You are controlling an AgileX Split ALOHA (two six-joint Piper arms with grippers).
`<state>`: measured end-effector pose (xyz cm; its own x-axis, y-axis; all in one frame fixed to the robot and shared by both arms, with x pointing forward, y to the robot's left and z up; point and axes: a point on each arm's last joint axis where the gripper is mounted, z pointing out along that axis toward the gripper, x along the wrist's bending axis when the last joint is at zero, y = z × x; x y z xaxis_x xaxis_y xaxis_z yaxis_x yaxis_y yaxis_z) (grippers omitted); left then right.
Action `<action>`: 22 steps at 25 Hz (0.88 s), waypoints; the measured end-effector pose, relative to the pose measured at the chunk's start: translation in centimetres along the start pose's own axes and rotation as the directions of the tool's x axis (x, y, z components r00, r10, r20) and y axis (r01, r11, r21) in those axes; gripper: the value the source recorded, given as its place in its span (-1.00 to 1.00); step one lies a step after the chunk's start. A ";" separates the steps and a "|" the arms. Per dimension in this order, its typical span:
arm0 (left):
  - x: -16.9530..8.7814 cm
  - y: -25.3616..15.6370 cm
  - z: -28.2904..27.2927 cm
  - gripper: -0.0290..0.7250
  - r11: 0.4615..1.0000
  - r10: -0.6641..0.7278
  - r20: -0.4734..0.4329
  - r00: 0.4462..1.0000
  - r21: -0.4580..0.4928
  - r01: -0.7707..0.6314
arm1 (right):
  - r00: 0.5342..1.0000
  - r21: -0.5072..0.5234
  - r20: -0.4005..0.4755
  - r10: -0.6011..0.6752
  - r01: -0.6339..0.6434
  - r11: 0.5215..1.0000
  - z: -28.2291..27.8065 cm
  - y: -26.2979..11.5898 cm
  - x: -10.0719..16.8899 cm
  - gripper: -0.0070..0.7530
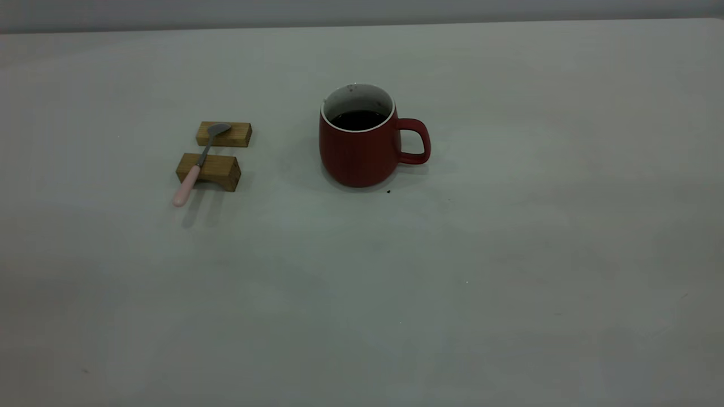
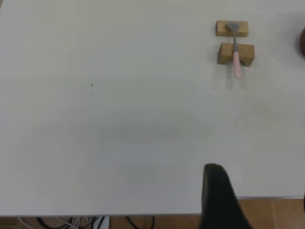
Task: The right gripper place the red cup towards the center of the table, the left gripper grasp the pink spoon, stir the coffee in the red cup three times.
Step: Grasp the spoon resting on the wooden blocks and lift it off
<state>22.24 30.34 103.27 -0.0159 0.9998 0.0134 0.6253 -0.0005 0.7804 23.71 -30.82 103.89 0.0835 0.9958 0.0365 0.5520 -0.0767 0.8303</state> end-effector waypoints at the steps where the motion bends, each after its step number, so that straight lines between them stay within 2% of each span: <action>1: 0.0 0.0 0.0 0.38 1.000 0.000 0.000 1.000 0.000 0.000 | 1.000 0.000 0.000 0.000 0.000 1.000 0.0 0.0 0.0 0.29; 4: 0.0 0.3 0.3 0.38 1.000 0.002 -0.005 1.000 0.025 -0.002 | 1.000 0.000 0.000 0.000 0.000 1.000 0.0 0.0 0.0 0.29; 11: -0.1 5.0 3.6 0.48 0.982 0.002 0.007 1.000 0.190 -0.003 | 1.000 0.000 0.000 0.000 0.000 1.000 0.0 0.0 0.0 0.29; 16: -0.8 7.9 8.8 0.58 0.917 -0.051 0.050 0.997 0.398 0.027 | 1.000 0.000 0.000 -0.001 0.001 1.000 0.0 0.0 0.0 0.29; 22: -1.4 10.2 15.7 0.60 0.863 -0.120 0.056 0.991 0.499 0.077 | 1.000 0.000 0.000 -0.001 0.001 1.000 0.0 0.0 0.0 0.29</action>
<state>40.89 29.30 101.34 -0.0472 0.9922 -0.1157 0.9277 0.0864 0.3631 23.71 -30.82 103.89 0.0830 0.9959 0.0359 0.5521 -0.0759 0.8303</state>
